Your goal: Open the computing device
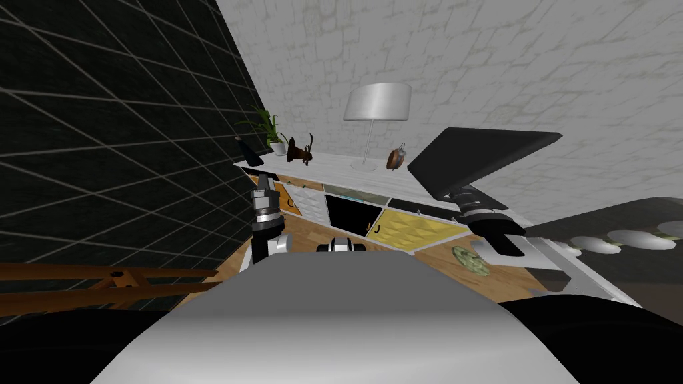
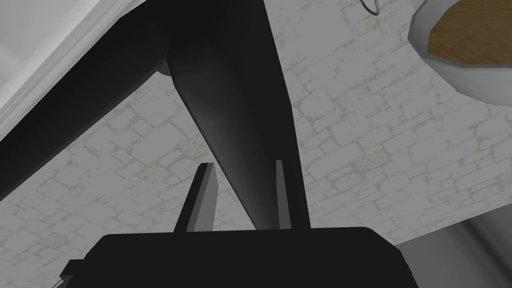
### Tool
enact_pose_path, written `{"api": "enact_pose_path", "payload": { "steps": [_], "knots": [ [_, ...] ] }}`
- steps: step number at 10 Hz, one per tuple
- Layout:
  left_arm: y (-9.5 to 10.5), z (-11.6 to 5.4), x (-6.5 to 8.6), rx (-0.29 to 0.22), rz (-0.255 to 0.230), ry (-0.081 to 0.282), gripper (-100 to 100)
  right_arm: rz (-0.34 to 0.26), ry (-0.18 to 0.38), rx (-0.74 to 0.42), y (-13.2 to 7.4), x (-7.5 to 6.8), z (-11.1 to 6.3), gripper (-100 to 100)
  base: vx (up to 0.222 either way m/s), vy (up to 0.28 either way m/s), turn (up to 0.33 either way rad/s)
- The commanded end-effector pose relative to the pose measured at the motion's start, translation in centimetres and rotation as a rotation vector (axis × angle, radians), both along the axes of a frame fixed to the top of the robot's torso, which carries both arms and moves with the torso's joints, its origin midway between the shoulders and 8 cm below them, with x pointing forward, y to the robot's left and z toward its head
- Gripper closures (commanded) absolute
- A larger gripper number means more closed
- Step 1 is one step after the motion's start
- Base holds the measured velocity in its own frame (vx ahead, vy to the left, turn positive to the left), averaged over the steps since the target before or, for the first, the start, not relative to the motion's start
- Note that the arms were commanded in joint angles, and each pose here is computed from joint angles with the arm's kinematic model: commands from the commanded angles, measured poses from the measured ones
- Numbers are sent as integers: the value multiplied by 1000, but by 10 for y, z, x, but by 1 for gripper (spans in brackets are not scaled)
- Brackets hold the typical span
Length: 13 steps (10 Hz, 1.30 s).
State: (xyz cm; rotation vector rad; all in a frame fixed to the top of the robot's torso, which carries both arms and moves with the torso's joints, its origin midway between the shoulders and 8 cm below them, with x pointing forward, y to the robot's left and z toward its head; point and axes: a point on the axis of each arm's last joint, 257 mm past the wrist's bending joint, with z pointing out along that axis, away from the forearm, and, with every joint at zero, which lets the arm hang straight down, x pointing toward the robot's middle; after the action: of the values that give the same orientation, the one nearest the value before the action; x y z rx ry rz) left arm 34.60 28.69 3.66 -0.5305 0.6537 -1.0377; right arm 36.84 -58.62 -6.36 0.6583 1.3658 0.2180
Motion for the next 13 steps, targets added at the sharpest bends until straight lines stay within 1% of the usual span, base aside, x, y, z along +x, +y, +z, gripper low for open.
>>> {"api": "enact_pose_path", "payload": {
  "steps": [1, 3, 4, 5, 6, 7, 13],
  "knots": [
    [0, 0, 0, 0, 0, 0, 0, -16, -34, 170, -5, 2, -24, 100, -54, -33, 44],
    [0, 0, 0, 0, 0, 0, 0, -22, -55, 252, -6, 4, -34, 100, -43, -22, 40],
    [0, 0, 0, 0, 0, 0, 0, -28, -77, 334, -7, 7, -44, 100, -44, -18, 29],
    [0, 0, 0, 0, 0, 0, 0, -30, -88, 375, -7, 8, -50, 100, -47, -16, 42],
    [0, 0, 0, 0, 0, 0, 0, -11, -101, 325, -9, 11, -31, 100, -21, -2, 12],
    [0, 0, 0, 0, 0, 0, 0, -4, -110, 324, -7, 10, -13, -100, 9, 8, -41],
    [0, 0, 0, 0, 0, 0, 0, 14, -108, 310, 5, 7, 29, -100, 29, 3, -30]
  ]
}}
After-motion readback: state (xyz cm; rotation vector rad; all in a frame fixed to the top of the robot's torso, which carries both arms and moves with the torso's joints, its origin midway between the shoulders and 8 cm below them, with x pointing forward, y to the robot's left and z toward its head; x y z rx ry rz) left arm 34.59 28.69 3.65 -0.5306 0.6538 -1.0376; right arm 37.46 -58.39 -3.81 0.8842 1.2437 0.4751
